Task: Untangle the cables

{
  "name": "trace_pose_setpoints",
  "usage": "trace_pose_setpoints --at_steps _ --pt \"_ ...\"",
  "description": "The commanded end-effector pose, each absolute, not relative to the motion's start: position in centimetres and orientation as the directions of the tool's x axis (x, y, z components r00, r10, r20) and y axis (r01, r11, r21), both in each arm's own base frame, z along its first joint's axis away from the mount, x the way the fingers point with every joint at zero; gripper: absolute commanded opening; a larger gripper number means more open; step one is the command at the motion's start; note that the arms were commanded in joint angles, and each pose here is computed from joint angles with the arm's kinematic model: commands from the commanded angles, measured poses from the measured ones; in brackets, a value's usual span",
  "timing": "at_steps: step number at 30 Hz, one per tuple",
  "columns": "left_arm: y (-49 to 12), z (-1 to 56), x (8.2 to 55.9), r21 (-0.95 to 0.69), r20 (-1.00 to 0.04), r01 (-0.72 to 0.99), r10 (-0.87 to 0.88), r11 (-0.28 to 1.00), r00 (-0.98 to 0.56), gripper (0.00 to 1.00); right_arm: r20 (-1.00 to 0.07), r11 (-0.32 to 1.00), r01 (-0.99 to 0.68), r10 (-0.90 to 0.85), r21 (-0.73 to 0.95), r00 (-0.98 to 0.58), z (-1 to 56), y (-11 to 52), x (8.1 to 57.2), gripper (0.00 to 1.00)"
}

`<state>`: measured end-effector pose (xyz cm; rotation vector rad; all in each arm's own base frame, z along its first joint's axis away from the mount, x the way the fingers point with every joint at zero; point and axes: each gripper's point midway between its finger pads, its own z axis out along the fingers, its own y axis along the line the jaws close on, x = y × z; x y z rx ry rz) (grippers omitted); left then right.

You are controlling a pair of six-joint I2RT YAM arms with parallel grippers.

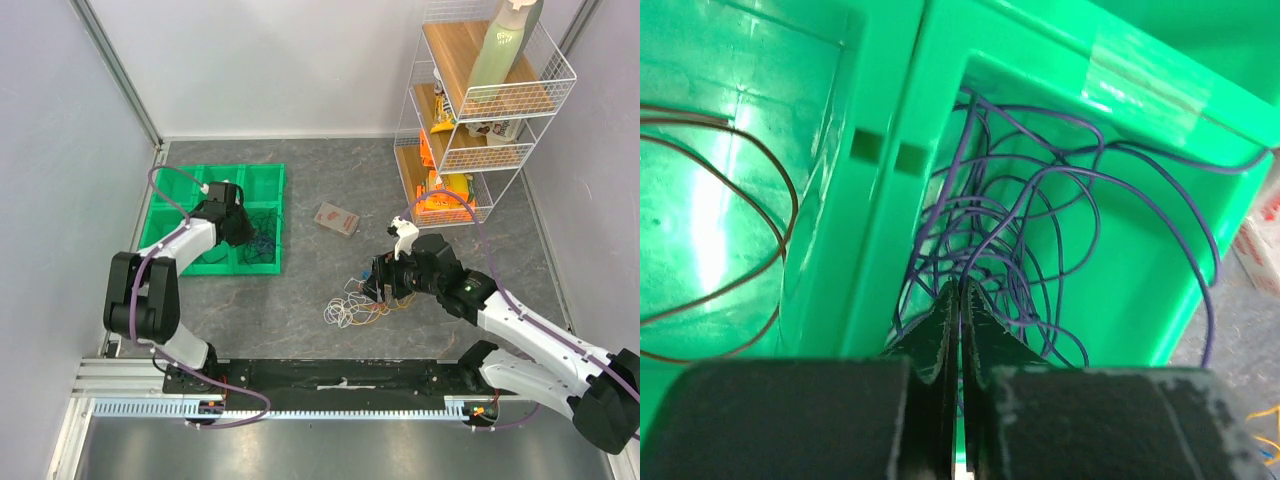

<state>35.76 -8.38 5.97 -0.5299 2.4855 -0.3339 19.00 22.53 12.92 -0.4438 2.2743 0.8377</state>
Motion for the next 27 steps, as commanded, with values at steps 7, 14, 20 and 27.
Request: trace_pose_setpoints --at_steps 7,14,20,27 --pt "-9.1 8.4 36.9 -0.355 -0.481 -0.24 -0.397 0.904 -0.782 0.3 -0.739 0.754 -0.515 -0.058 0.408 -0.671 14.9 22.6 20.6 0.85" --pt "-9.0 13.9 35.2 -0.381 -0.576 -0.153 -0.363 0.912 -0.733 0.61 -0.736 0.781 -0.497 -0.072 0.379 -0.674 13.6 21.9 20.8 0.85" --pt "-9.3 18.1 32.9 -0.396 -0.659 -0.024 -0.302 0.918 -0.689 0.69 -0.757 0.838 -0.444 -0.059 0.317 -0.651 13.1 20.5 22.0 0.85" --pt "-10.2 17.7 32.8 -0.399 -0.658 0.043 -0.253 0.916 -0.709 0.74 -0.739 0.849 -0.4 -0.016 0.345 -0.673 11.5 20.3 21.8 0.84"
